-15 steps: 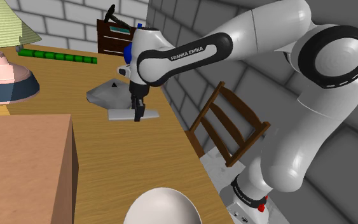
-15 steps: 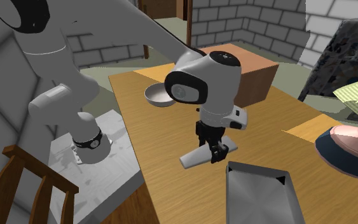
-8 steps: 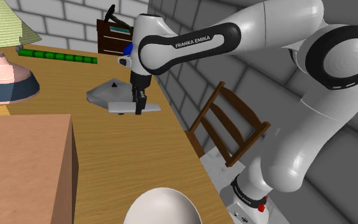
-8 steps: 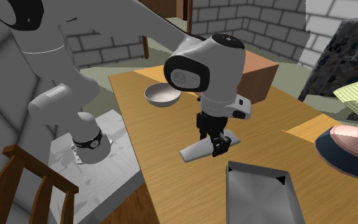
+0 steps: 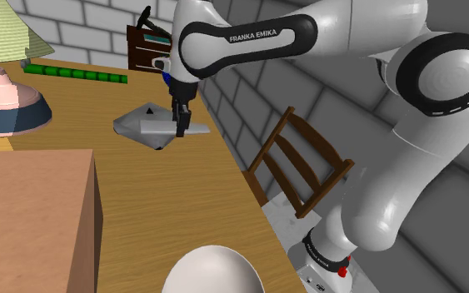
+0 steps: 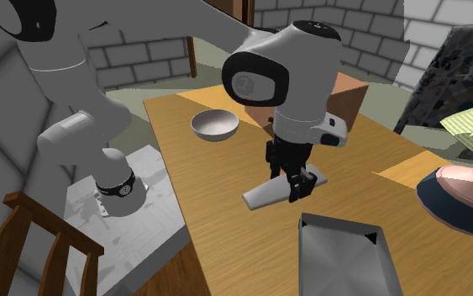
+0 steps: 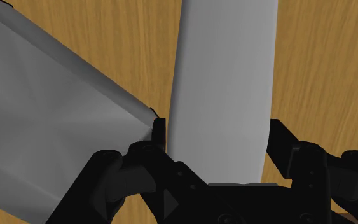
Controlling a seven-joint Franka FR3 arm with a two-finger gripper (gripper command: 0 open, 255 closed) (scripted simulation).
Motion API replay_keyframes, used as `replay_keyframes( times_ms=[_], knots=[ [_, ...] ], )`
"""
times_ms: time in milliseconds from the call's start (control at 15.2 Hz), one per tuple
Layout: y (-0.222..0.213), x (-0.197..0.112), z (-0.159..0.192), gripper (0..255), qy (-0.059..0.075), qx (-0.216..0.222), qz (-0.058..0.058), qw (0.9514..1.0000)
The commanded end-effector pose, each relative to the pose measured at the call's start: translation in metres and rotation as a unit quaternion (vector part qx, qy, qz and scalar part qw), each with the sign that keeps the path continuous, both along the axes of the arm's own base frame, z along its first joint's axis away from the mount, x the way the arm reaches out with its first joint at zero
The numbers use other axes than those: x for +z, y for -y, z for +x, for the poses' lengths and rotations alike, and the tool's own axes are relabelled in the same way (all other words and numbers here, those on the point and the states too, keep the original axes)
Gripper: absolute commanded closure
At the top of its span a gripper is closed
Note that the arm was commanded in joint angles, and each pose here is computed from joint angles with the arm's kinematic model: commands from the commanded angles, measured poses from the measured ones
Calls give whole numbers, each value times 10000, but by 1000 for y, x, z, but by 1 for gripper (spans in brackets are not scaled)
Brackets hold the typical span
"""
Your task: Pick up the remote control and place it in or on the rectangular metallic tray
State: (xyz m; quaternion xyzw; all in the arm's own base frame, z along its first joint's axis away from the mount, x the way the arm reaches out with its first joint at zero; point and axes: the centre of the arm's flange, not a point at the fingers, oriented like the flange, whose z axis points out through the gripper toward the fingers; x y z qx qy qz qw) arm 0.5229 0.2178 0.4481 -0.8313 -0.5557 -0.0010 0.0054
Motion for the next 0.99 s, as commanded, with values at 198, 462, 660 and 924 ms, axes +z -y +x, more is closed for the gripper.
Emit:
replay_keyframes(
  times_ms=[198,462,660,924],
  knots=[
    [8,1,61,255,0,0,0,10000],
    [15,2,113,255,0,0,0,10000],
    [21,3,152,255,0,0,0,10000],
    [25,-2,183,255,0,0,0,10000]
  ],
)
